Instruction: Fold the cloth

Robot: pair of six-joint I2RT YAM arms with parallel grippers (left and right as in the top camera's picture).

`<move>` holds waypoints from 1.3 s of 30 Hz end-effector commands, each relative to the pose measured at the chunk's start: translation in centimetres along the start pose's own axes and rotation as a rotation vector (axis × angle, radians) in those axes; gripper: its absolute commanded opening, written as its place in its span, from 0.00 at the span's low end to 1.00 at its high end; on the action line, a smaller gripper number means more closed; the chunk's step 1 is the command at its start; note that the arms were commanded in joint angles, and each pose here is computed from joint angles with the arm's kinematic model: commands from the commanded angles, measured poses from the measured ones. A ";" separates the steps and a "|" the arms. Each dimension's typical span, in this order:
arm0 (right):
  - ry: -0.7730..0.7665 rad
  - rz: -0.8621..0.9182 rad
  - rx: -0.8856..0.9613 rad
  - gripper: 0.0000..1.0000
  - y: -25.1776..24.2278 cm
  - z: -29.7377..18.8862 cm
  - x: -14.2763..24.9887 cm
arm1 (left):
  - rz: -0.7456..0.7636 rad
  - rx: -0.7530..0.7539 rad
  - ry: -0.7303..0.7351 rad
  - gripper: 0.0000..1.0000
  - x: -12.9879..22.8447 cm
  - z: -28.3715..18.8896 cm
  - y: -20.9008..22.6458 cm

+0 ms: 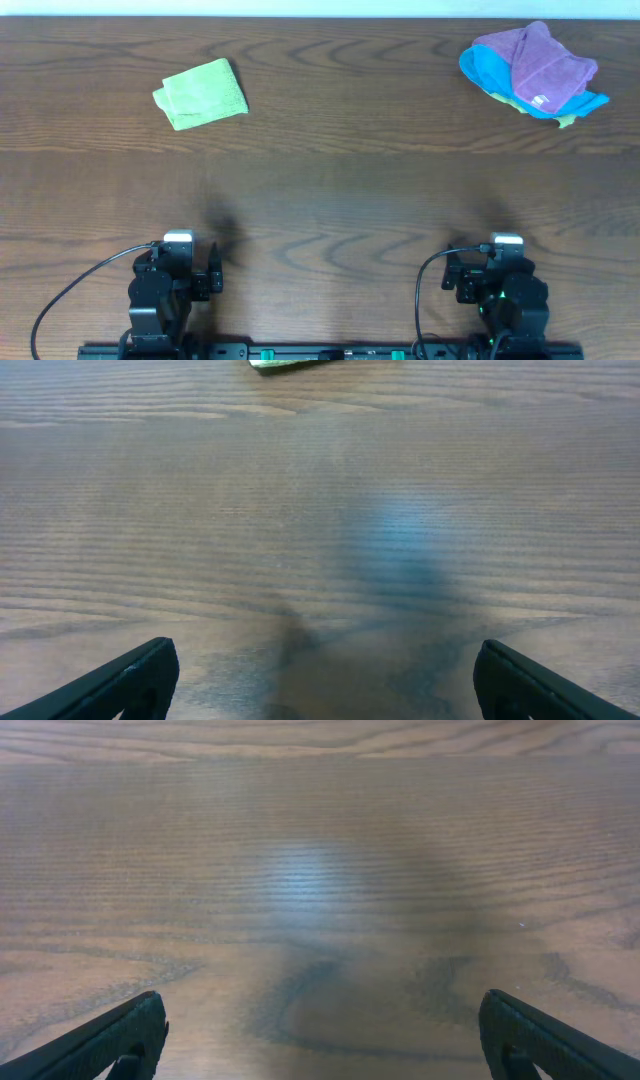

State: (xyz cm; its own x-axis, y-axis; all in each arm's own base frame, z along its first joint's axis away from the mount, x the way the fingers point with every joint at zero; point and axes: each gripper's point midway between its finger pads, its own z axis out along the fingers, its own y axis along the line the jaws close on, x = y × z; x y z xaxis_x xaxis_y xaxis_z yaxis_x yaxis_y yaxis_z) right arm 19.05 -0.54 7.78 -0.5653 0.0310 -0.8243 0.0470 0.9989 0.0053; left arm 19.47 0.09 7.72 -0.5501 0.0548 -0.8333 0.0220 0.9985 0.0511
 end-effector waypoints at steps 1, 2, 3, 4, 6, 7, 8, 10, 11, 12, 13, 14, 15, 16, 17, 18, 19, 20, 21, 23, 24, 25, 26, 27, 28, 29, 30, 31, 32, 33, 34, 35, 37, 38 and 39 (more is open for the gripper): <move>0.001 -0.011 0.004 0.99 -0.1 0.2 0.3 | 0.020 -0.017 0.004 0.95 0.2 0.0 0.3; 0.001 -0.011 0.004 0.99 -0.1 0.2 0.3 | 0.019 -0.017 0.004 0.95 0.2 0.0 0.3; 0.001 -0.011 0.004 0.99 -0.1 0.2 0.3 | 0.019 -0.017 0.004 0.95 0.2 0.0 0.3; 0.001 -0.011 0.004 0.99 -0.1 0.2 0.3 | 0.020 -0.017 0.004 0.95 0.2 0.0 0.3; 0.001 -0.011 0.004 0.99 -0.1 0.2 0.3 | 0.020 -0.017 0.004 0.95 0.2 0.0 0.3; 0.001 -0.011 0.004 0.99 -0.1 0.2 0.3 | 0.019 -0.017 0.004 0.95 0.2 0.0 0.3; 0.001 -0.011 0.004 0.99 -0.1 0.2 0.3 | 0.019 -0.017 0.004 0.95 0.3 0.1 0.3; 0.001 -0.011 0.004 0.99 -0.1 0.2 0.3 | 0.020 -0.017 0.004 0.95 0.3 0.1 0.3; 0.001 -0.011 0.004 0.99 -0.1 0.2 0.3 | 0.019 -0.017 0.004 0.95 0.2 0.0 0.3; 0.001 -0.011 0.004 0.99 -0.1 0.2 0.3 | 0.020 -0.017 0.004 0.95 0.2 0.0 0.3; 0.001 -0.011 0.004 0.99 -0.1 0.2 0.3 | 0.020 -0.017 0.004 0.95 0.2 0.0 0.3; 0.001 -0.011 0.004 0.99 -0.1 0.2 0.3 | 0.020 -0.017 0.004 0.95 0.2 0.0 0.3; 0.001 -0.011 0.004 0.99 -0.1 0.2 0.3 | 0.020 -0.017 0.004 0.95 0.2 0.0 0.3; 0.001 -0.011 0.004 0.99 -0.1 0.2 0.3 | 0.019 -0.017 0.004 0.96 0.2 0.0 0.3; 0.001 -0.011 0.004 0.99 -0.1 0.2 0.3 | 0.020 -0.017 0.004 0.95 0.2 0.0 0.3; 0.001 -0.011 0.004 0.99 -0.1 0.2 0.3 | 0.019 -0.017 0.004 0.95 0.2 0.0 0.3; 0.001 -0.011 0.004 0.99 -0.1 0.2 0.3 | 0.020 -0.017 0.004 0.95 0.2 0.0 0.3; 0.001 -0.011 0.004 0.99 -0.1 0.2 0.3 | 0.019 -0.017 0.004 0.95 0.2 0.0 0.3; 0.001 -0.011 0.004 0.99 -0.1 0.2 0.3 | 0.020 -0.017 0.004 0.96 0.2 0.0 0.3; 0.001 -0.011 0.004 0.99 -0.1 0.2 0.3 | 0.019 -0.017 0.004 0.95 0.2 0.0 0.3; 0.001 -0.011 0.004 0.99 -0.1 0.2 0.3 | 0.020 -0.017 0.004 0.95 0.3 0.1 0.3; 0.001 -0.011 0.004 0.99 -0.1 0.2 0.3 | 0.019 -0.017 0.004 0.95 0.2 0.0 0.3; 0.001 -0.011 0.004 0.99 -0.1 0.2 0.3 | 0.020 -0.017 0.004 0.95 0.2 0.0 0.3; 0.001 -0.011 0.004 0.99 -0.1 0.2 0.3 | 0.019 -0.017 0.004 0.96 0.3 0.1 0.3; 0.001 -0.011 0.004 0.99 -0.1 0.2 0.3 | 0.020 -0.017 0.004 0.95 0.2 0.0 0.3; 0.001 -0.011 0.004 0.99 -0.1 0.2 0.3 | 0.020 -0.017 0.004 0.95 0.3 0.1 0.3; 0.001 -0.011 0.004 0.99 -0.1 0.2 0.3 | 0.020 -0.017 0.004 0.95 0.3 0.1 0.3; 0.001 -0.011 0.004 0.99 -0.1 0.2 0.3 | 0.020 -0.017 0.004 0.95 0.2 0.0 0.3; 0.001 -0.011 0.004 0.99 -0.1 0.2 0.3 | 0.020 -0.017 0.004 0.95 0.2 0.0 0.3; 0.001 -0.011 0.004 0.99 -0.1 0.2 0.3 | 0.020 -0.017 0.004 0.96 0.2 0.0 0.3; 0.001 -0.010 0.005 0.99 -0.2 0.2 0.3 | 0.020 -0.017 0.004 0.95 0.2 0.0 0.3; 0.001 -0.011 0.005 0.99 -0.2 0.2 0.3 | 0.020 -0.017 0.004 0.95 0.2 0.0 0.3; 0.000 -0.010 0.012 0.99 -0.3 0.2 0.2 | 0.019 -0.017 0.004 0.95 0.2 0.0 0.3; -0.007 -0.001 0.010 0.99 -0.2 0.2 0.1 | 0.020 -0.017 0.004 0.95 0.2 0.0 0.3; -0.007 0.028 0.013 0.99 -0.3 0.2 0.0 | 0.020 -0.017 0.004 0.95 0.2 0.0 0.3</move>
State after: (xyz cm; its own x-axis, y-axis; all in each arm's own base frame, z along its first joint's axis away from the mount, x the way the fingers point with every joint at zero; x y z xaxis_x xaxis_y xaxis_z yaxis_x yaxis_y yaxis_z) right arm 19.09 -0.56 7.83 -0.5630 0.0324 -0.8258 0.0483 0.9988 0.0062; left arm 19.47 0.09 7.72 -0.5501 0.0548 -0.8333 0.0220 0.9985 0.0511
